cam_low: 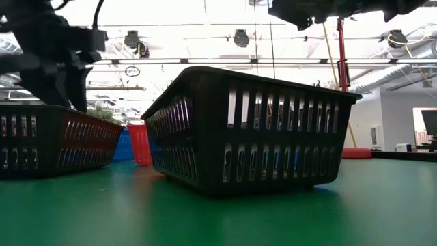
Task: Stack baskets by color
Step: Stack the bottom left blue basket on the top blue basket
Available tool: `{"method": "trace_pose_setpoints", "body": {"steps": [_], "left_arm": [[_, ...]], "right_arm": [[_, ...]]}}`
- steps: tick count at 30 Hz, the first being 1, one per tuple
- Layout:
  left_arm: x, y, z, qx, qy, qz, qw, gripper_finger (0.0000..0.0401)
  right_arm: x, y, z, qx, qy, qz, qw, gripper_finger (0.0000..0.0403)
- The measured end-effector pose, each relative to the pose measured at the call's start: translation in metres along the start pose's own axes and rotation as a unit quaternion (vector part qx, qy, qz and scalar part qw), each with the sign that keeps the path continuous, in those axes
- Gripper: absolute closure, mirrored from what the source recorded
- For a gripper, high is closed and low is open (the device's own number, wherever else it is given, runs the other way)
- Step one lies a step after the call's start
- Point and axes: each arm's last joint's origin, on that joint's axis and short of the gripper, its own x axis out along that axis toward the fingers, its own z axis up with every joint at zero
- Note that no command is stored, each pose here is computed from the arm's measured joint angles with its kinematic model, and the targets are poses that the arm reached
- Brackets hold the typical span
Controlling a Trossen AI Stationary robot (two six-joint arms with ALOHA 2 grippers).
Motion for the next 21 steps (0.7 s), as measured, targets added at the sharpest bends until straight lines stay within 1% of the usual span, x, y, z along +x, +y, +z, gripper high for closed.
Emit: {"method": "trace_pose_setpoints", "body": {"steps": [4, 7, 9, 11, 14, 18, 21], "left_arm": [[0.010, 0.006, -0.005, 0.005, 0.021, 0.008, 1.000, 0.0245], [0.015, 0.010, -0.003, -0.001, 0.017, 0.006, 1.000, 0.0251], [0.019, 0.011, -0.004, 0.009, 0.019, 0.000, 1.000, 0.0256], [0.023, 0.012, -0.003, 0.017, 0.015, -0.010, 1.000, 0.0262], [0.029, 0.013, -0.003, 0.030, 0.015, -0.044, 0.998, 0.0273], [0.031, 0.015, 0.000, 0.039, -0.001, -0.051, 0.998, 0.0301], [0.032, 0.016, 0.003, 0.049, -0.015, -0.051, 0.997, 0.0338]], "right_arm": [[0.000, 0.000, 0.000, 0.000, 0.000, 0.000, 1.000, 0.0243], [0.000, 0.000, 0.000, -0.007, 0.000, 0.000, 1.000, 0.0243], [0.000, 0.000, 0.000, -0.008, 0.000, 0.000, 1.000, 0.0243], [0.000, 0.000, 0.000, -0.009, 0.000, 0.000, 1.000, 0.0243], [0.000, 0.000, 0.000, -0.012, 0.000, 0.000, 1.000, 0.0243], [0.000, 0.000, 0.000, -0.021, 0.000, 0.000, 1.000, 0.0243], [0.000, 0.000, 0.000, -0.022, 0.001, 0.000, 1.000, 0.0243]]}}
